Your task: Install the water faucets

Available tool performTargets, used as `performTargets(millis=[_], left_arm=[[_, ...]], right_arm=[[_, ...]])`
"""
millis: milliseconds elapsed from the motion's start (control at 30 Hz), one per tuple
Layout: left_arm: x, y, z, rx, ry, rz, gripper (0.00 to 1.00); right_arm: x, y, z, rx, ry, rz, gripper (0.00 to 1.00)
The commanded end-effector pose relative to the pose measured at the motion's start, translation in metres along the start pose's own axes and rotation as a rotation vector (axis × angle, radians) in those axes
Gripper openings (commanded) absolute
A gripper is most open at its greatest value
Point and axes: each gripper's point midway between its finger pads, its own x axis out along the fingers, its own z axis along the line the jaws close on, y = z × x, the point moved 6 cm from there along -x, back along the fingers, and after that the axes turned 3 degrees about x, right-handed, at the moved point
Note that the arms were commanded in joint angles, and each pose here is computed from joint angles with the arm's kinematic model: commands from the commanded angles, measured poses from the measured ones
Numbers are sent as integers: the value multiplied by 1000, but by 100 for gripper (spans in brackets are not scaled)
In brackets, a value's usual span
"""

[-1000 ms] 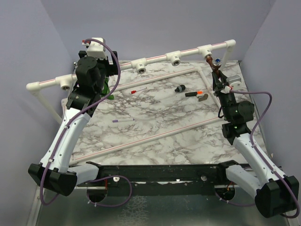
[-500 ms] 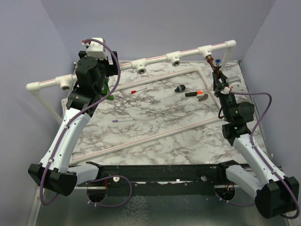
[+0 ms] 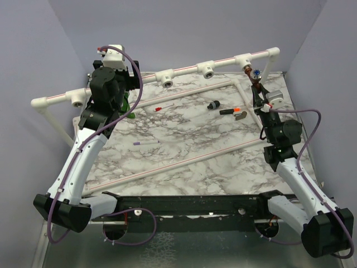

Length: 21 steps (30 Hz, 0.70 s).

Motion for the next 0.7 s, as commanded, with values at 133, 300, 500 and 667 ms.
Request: performTargets(millis=[133,300,500,667], left_arm=[[0,60,-12,15,45,260,88],[1,62,-13,15,48,265,88],[1,61,-13,14,50,266,88],[0,61,-13,15,49,266,88]], right_arm=[[7,2,8,-3,-55,-21,0],[8,7,9,8,-47,-21,1],[12,12,13,73,-51,-13,1],[12,16,17,140,-48,-5,1]])
